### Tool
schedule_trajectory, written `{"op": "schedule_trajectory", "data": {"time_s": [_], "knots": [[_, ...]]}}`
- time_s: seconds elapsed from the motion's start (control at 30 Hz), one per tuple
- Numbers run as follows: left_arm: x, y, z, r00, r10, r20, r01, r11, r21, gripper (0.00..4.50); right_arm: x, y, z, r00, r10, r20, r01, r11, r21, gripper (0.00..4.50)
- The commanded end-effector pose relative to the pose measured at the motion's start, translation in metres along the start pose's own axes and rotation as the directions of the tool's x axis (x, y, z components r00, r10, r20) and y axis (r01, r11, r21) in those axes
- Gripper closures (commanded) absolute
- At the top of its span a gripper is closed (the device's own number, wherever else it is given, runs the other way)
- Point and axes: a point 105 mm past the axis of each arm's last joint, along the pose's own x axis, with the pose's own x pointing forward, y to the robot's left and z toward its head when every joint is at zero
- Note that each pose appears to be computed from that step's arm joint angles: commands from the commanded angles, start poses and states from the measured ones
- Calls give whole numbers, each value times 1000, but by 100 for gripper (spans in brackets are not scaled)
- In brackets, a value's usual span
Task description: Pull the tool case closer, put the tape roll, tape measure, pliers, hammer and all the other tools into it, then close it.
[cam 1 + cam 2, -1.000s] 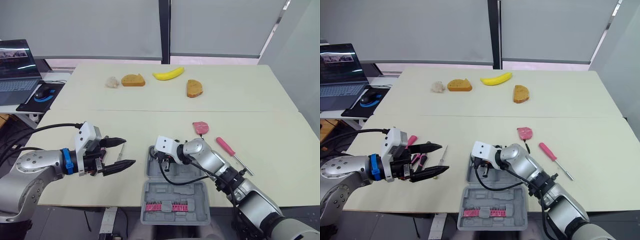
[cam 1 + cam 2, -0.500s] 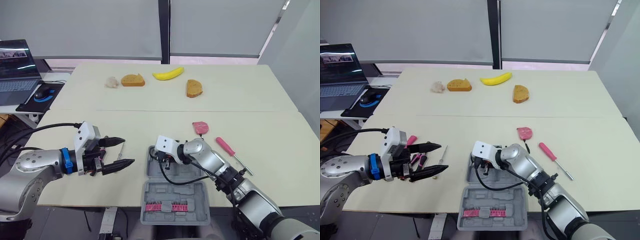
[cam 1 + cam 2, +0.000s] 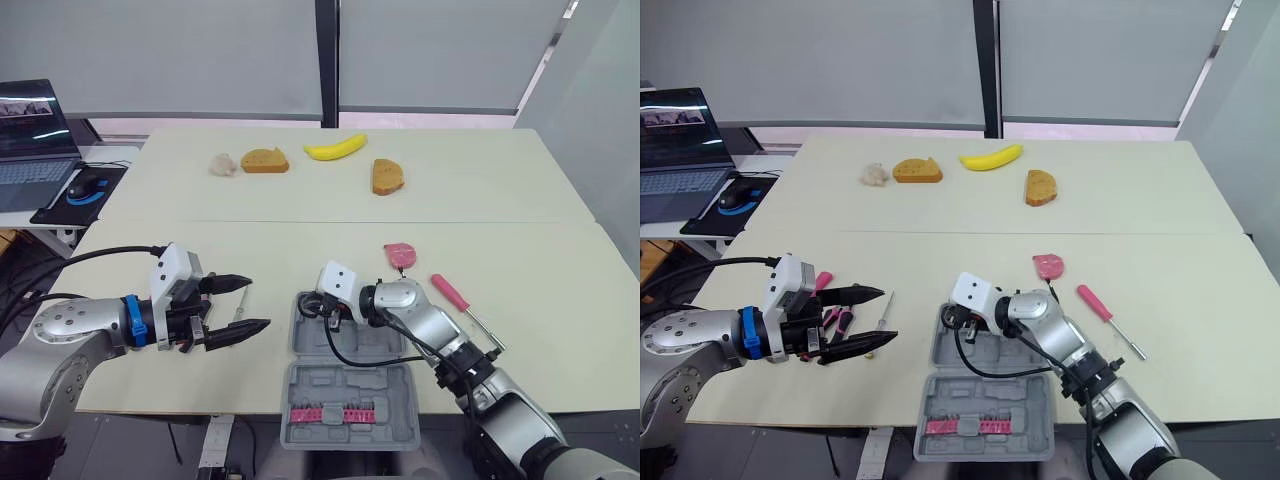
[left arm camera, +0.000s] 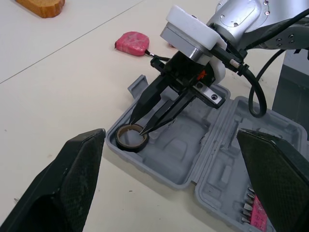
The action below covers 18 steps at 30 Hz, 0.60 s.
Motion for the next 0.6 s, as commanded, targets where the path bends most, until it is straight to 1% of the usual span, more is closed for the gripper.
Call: {"op": "schedule_trajectory", "data": {"time_s": [0.03, 0.13, 0.33, 0.43, 0.6], "knots": [[0, 1, 6, 1000, -7, 3, 7, 999, 38, 0, 6, -4, 8, 995, -52, 83, 51, 999, 9, 358], [0, 1, 6, 1000, -9, 1, 8, 999, 40, 0, 13, -4, -4, 995, -71, 69, 70, 997, 20, 358], [-2, 1, 6, 1000, -7, -8, 7, 999, 42, 0, 17, 2, -39, 997, -48, -56, 50, 999, 20, 358], [-2, 1, 6, 1000, -4, -9, 5, 999, 42, 0, 16, 1, -44, 995, -55, -79, 57, 998, 19, 358], [0, -1, 6, 1000, -4, -6, 5, 999, 39, 0, 16, 0, -41, 996, -53, -71, 55, 998, 24, 358]]}}
